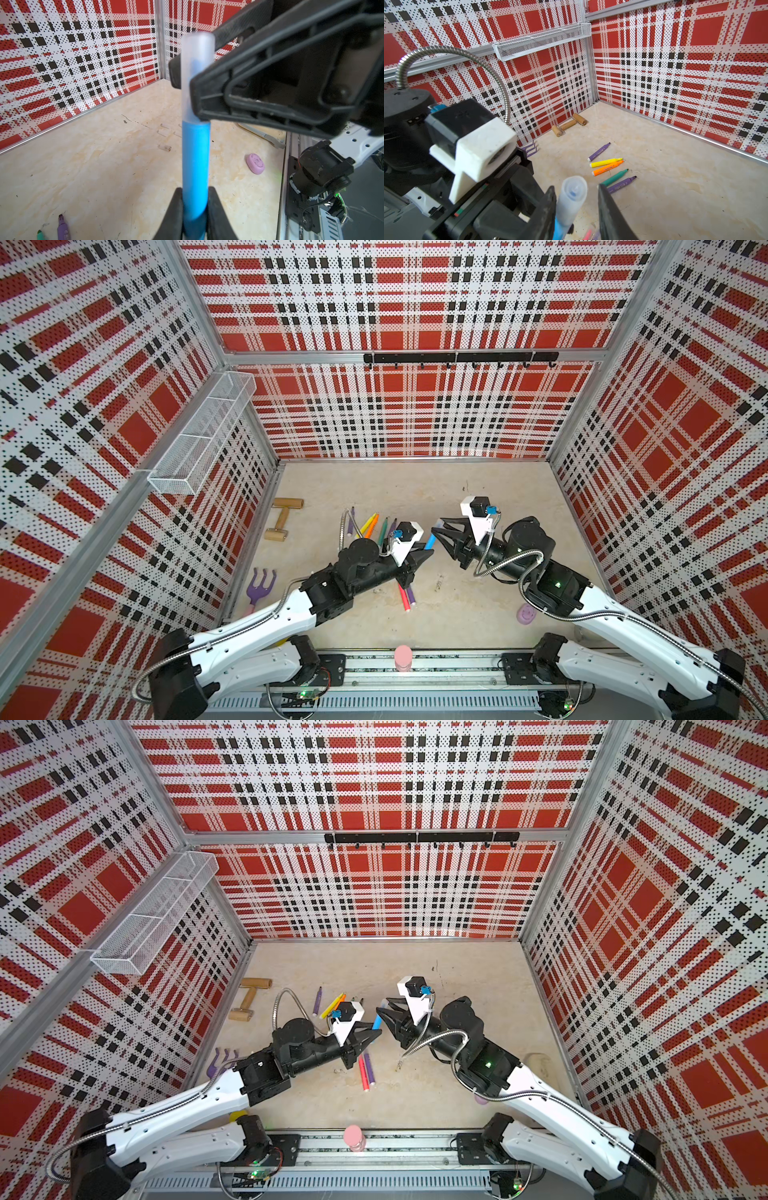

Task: Remove pen caps from pens
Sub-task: Open the pen cap on the pen.

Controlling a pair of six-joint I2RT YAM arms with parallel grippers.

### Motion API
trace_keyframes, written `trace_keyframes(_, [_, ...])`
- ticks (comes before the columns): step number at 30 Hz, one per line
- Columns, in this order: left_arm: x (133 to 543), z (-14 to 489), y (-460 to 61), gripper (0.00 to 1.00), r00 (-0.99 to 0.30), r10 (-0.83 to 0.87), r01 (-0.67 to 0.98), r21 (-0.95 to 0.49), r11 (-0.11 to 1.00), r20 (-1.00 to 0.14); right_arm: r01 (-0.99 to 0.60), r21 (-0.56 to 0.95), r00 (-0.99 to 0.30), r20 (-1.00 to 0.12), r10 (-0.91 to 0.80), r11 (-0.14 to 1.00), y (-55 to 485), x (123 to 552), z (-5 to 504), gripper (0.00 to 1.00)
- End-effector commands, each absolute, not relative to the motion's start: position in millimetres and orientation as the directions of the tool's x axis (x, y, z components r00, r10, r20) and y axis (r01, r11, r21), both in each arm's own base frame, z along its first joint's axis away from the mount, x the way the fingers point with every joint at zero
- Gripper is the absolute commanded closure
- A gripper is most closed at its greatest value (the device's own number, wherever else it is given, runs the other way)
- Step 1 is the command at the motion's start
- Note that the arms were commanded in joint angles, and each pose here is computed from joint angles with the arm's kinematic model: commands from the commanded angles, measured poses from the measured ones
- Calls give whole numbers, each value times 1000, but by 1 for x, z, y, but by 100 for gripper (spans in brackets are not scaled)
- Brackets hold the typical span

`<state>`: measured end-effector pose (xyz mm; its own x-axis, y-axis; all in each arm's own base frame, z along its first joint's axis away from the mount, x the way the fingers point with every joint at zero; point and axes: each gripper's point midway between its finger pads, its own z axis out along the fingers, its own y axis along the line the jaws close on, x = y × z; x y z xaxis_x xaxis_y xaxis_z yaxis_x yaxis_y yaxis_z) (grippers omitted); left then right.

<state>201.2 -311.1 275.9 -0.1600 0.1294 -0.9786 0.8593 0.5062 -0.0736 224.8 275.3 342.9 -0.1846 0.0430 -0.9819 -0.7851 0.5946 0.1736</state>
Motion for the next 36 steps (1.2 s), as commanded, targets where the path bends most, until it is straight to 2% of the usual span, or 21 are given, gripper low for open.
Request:
trace_keyframes(1, [198, 285, -314, 100, -134, 106, 871, -66, 486, -985, -789, 178, -167, -983, 73, 588, 277, 228, 348, 70])
trace_keyframes(2, [198, 285, -314, 100, -133, 105, 872, -66, 485, -986, -790, 178, -168, -983, 73, 586, 278, 228, 348, 70])
trace_keyframes(6, [199, 287, -313, 100, -128, 100, 868, -62, 492, -987, -792, 176, -165, -984, 72, 585, 278, 228, 349, 83])
trace_keyframes(9, [200, 289, -312, 100, -124, 93, 865, -61, 499, -988, -792, 173, -164, -984, 69, 586, 277, 228, 348, 99])
trace_keyframes(20, [202, 256, -315, 100, -199, 95, 863, -128, 488, -975, -759, 205, -122, -977, 174, 619, 256, 240, 370, 100])
trace_keyframes(28, [195, 224, -326, 100, -299, 33, 859, -254, 445, -954, -746, 196, -5, -957, 289, 636, 238, 252, 417, 100])
trace_keyframes(32, [188, 212, -334, 100, -331, 24, 868, -295, 400, -943, -789, 190, 57, -924, 378, 584, 235, 243, 442, 100])
trace_keyframes(36, [186, 200, -341, 100, -359, 24, 867, -324, 379, -933, -881, 214, 27, -869, 494, 423, 232, 229, 458, 100])
